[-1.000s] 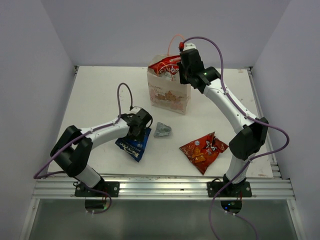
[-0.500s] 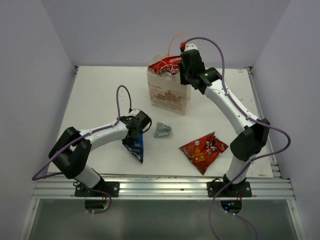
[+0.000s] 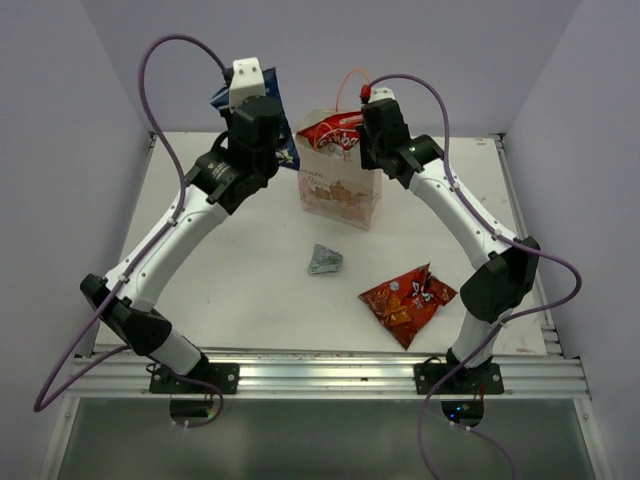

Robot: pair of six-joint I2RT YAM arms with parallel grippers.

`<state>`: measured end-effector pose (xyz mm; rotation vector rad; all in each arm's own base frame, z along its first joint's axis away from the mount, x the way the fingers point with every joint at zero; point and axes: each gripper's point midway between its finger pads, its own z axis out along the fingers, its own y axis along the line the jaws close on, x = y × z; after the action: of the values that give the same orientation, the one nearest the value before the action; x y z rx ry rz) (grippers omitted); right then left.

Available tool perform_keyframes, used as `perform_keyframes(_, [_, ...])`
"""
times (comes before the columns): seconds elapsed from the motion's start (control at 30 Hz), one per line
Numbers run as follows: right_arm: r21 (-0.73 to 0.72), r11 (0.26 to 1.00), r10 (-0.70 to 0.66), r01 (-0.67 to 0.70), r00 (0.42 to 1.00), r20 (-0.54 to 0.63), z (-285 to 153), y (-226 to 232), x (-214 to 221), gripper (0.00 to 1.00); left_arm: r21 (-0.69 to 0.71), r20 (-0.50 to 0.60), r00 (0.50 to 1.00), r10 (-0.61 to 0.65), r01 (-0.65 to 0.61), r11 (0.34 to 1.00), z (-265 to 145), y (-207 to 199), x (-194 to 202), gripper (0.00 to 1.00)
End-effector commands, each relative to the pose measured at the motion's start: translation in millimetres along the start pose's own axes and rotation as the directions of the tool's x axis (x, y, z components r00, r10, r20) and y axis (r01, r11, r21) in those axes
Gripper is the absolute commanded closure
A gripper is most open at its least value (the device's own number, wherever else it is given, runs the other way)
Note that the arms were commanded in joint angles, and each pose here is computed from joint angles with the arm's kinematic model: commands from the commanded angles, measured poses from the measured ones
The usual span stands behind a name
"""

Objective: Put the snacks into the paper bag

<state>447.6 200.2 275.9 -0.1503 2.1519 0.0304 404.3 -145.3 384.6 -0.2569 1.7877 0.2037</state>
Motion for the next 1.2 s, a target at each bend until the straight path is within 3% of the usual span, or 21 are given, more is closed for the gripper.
perform_keyframes(0.0, [0.003, 1.0, 0.025, -0.025, 0.996, 0.086, -23.9, -9.1, -26.3, 1.0, -0.007, 0.229, 0.973, -0.016, 0.018, 1.0, 4.4, -4.7, -69.5, 1.0])
perform_keyframes(0.13, [-0.005, 1.0, 0.022, -0.021, 0.997, 0.079, -20.7, -6.3, -23.6, 1.0, 0.082, 0.348, 0.934, -0.085, 0.06, 0.995, 24.7, -47.0, -90.9, 1.0])
perform_keyframes(0.3, [-0.014, 1.0, 0.007, -0.006, 0.998, 0.067, -21.1, -4.6, -23.9, 1.0, 0.158, 0.404, 0.9, -0.162, 0.106, 0.982, 50.7, -93.7, -101.6, 1.0])
perform_keyframes(0.43, [0.013, 1.0, -0.029, 0.029, 0.998, 0.052, -22.2, -11.3, -18.1, 1.0, 0.302, 0.535, 0.797, -0.28, 0.129, 0.944, 42.6, -113.2, -108.8, 1.0])
perform_keyframes(0.57, [0.045, 0.998, -0.056, 0.054, 0.997, 0.053, -25.7, -20.5, -14.6, 1.0, 0.29, 0.472, 0.856, -0.212, 0.076, 0.954, 49.4, -126.1, -88.6, 1.0])
perform_keyframes(0.6, [0.045, 0.997, -0.061, 0.059, 0.997, 0.043, -22.9, -20.1, -10.6, 1.0, 0.296, 0.436, 0.882, -0.179, 0.047, 0.954, 55.1, -129.5, -61.6, 1.0])
perform_keyframes(0.8, [0.018, 0.998, -0.052, 0.052, 0.998, 0.037, -16.7, -13.8, -10.3, 1.0, 0.451, 0.335, 0.92, -0.204, 0.034, 0.892, 31.6, -133.5, -18.4, 1.0])
perform_keyframes(0.97, [-0.018, 0.999, -0.038, 0.038, 0.999, 0.026, -11.5, -5.1, -7.5, 1.0, 0.384, 0.426, 0.866, -0.263, 0.09, 0.919, 12.7, -100.7, -52.2, 1.0])
perform_keyframes(1.0, [-0.025, 0.999, -0.038, 0.038, 0.999, 0.021, -10.8, -3.7, -5.8, 1.0, 0.391, 0.449, 0.844, -0.294, 0.11, 0.914, 4.0, -96.2, -77.8, 1.0])
perform_keyframes(1.17, [-0.035, 0.999, -0.036, 0.037, 0.999, 0.019, -10.5, -2.0, -3.4, 1.0, 0.361, 0.503, 0.804, -0.318, 0.138, 0.922, -19.1, -69.7, -126.4, 1.0])
